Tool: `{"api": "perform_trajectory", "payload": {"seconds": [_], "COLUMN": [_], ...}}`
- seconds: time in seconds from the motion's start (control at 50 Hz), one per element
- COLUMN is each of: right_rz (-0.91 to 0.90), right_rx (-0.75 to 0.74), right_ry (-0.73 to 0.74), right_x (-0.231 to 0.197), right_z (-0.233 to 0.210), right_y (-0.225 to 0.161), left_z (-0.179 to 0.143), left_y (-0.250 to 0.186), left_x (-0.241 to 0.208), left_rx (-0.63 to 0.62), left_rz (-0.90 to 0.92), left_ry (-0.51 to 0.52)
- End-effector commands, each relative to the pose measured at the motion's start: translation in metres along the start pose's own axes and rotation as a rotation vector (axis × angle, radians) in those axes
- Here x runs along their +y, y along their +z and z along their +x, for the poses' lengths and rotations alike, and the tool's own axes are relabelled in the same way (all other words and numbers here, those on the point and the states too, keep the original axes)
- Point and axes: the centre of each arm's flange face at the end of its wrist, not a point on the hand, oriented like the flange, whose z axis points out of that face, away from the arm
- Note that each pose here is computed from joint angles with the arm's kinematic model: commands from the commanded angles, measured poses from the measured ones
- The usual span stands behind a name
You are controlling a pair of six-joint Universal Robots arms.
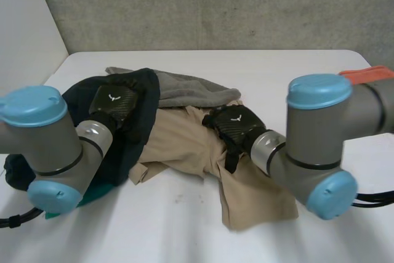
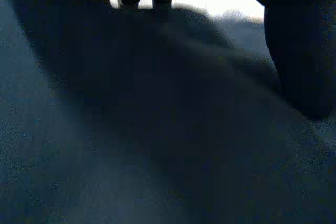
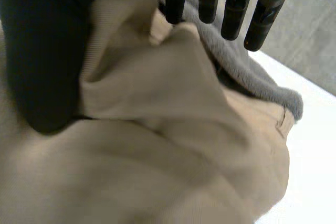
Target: Fold the laundry.
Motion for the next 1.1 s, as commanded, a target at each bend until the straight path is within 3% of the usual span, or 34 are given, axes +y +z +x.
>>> {"api": "perform_trajectory", "payload": {"seconds": [0.02, 0.22, 0.34, 0.44, 0.6, 0.86, 1.1], "right_rz": [-0.005, 0.205, 0.164, 0.121, 0.176, 0.123, 0.089], "right_rx": [0.035, 0.134, 0.234, 0.314, 0.378, 0.353, 0.412], "right_ry": [-0.084, -0.132, -0.192, -0.300, -0.350, -0.349, -0.331], "right_x": [0.005, -0.058, -0.052, -0.047, -0.071, -0.055, -0.048], "right_z": [0.004, 0.029, 0.070, 0.095, 0.109, 0.097, 0.119], "right_y": [0.014, -0.025, -0.033, -0.036, -0.057, -0.077, -0.084], "left_z": [-0.016, -0.061, -0.114, -0.118, -0.094, -0.001, 0.019], "left_y": [0.019, 0.038, 0.049, 0.050, 0.039, 0.003, 0.047], "left_x": [0.018, 0.008, 0.006, 0.003, -0.023, -0.057, -0.023], "left_rx": [-0.088, -0.212, -0.343, -0.349, -0.299, -0.041, 0.014], "left_rz": [-0.062, -0.009, 0.004, 0.016, 0.080, 0.188, 0.146], "left_ry": [0.138, 0.144, 0.136, 0.136, 0.126, 0.121, 0.154]}}
